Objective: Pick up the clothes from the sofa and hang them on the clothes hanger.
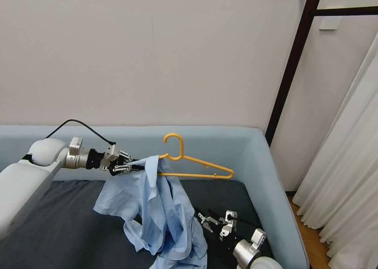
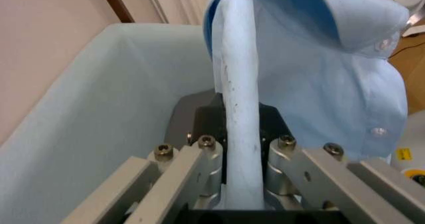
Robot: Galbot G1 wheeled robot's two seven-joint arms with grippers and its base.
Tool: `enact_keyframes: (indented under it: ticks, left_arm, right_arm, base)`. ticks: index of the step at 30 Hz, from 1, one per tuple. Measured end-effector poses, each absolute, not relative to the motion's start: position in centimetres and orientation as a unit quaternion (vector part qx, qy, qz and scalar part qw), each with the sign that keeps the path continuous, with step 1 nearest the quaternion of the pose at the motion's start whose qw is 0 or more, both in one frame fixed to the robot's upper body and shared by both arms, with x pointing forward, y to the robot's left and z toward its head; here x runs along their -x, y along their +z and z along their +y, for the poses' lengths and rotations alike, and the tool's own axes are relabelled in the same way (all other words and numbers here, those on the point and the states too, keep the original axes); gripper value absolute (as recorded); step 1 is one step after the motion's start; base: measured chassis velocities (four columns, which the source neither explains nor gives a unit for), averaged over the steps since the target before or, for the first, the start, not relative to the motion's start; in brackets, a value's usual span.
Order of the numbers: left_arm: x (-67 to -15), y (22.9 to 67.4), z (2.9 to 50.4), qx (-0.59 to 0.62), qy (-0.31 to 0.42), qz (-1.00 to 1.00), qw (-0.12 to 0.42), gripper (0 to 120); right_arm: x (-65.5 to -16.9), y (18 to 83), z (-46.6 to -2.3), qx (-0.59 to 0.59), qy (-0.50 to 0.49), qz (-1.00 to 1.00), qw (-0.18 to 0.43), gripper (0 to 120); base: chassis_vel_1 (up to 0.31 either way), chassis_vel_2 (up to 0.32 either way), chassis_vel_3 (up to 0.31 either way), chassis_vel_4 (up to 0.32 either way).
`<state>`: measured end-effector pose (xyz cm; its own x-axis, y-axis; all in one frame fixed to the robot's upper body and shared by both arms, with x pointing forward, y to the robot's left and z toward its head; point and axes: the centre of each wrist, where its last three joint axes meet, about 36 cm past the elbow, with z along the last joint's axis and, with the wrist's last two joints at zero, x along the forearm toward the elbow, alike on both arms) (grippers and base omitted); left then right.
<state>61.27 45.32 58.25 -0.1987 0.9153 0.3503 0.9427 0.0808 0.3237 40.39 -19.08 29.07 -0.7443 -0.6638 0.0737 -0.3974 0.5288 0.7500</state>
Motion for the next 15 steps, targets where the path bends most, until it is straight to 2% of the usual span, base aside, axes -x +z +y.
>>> enact_keyframes:
  ticks: [7,11,12,15]
  left_arm:
    - [-61.3,58.3,45.4,0.631,-0.25,-0.734,0.023,6]
    - [-61.4,58.2,45.8,0.629,-0.254,-0.735,0.022,6]
    - [-61.4,58.2,45.8,0.629,-0.254,-0.735,0.022,6]
    - [-61.4,58.1,45.9,0.628,-0.256,-0.735,0.02,6]
  right_arm:
    - [-41.0,28.3,-17.4,-0.312,-0.42,-0.836,0.165,99]
    - [-41.1,28.3,-17.4,-0.324,-0.438,-0.826,0.142,82]
    - [-41.1,28.3,-17.4,-0.324,-0.438,-0.826,0.142,82]
    - [-40.7,28.1,-17.5,-0.338,-0.437,-0.823,0.133,67]
  base:
    - [0.0,0.0,0.0,0.0]
    - [0.0,0.0,0.0,0.0]
    - [0.0,0.0,0.0,0.0]
    - [0.0,0.0,0.0,0.0]
